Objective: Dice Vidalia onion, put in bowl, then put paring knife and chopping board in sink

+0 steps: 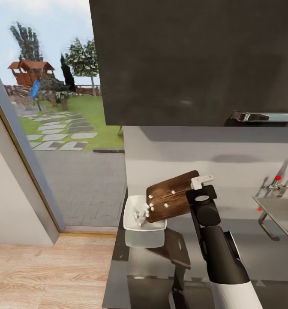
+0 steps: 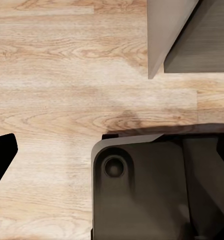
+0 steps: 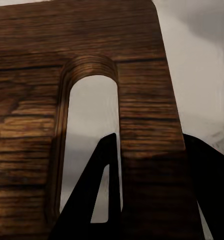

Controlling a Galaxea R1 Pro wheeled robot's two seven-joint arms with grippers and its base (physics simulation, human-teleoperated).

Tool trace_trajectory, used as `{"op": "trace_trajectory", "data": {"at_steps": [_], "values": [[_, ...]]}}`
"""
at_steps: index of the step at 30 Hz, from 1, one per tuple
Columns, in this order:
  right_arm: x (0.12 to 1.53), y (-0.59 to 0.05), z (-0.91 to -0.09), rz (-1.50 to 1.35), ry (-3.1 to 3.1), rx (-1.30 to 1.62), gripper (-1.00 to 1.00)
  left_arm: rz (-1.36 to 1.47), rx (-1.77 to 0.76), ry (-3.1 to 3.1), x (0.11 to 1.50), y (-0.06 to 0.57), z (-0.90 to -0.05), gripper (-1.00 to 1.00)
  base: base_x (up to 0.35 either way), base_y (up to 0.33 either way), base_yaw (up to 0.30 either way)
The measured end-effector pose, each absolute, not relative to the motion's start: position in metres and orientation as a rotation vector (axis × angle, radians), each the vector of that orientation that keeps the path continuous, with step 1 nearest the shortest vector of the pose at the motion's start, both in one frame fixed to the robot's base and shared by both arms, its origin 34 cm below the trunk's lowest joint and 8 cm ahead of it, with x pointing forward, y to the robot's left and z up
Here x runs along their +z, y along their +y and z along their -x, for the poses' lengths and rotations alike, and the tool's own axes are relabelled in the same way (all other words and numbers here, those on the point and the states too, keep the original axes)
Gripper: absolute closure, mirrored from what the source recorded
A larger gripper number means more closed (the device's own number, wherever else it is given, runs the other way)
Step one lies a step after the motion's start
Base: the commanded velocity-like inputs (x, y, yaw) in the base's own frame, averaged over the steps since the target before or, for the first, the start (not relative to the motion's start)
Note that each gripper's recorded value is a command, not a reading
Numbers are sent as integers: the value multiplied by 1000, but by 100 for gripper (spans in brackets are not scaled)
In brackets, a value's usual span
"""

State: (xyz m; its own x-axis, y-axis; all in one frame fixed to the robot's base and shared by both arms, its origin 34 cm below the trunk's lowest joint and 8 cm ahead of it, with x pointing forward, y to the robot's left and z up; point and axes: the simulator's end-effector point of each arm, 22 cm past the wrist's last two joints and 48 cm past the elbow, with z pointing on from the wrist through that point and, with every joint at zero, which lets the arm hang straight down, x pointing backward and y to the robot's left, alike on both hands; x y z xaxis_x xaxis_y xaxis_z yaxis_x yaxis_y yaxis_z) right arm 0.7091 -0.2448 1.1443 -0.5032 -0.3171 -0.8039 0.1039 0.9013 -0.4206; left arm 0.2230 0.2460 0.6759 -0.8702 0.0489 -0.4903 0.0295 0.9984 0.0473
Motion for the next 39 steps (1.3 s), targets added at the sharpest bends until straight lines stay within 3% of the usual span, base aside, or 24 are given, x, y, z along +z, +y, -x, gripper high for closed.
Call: {"op": "trace_trajectory", "data": {"at_steps": [39], "values": [[1155,-225,-711,225,1999,-543,100,-55,51,2624,676,246,-224,-100,0,29,0]]}}
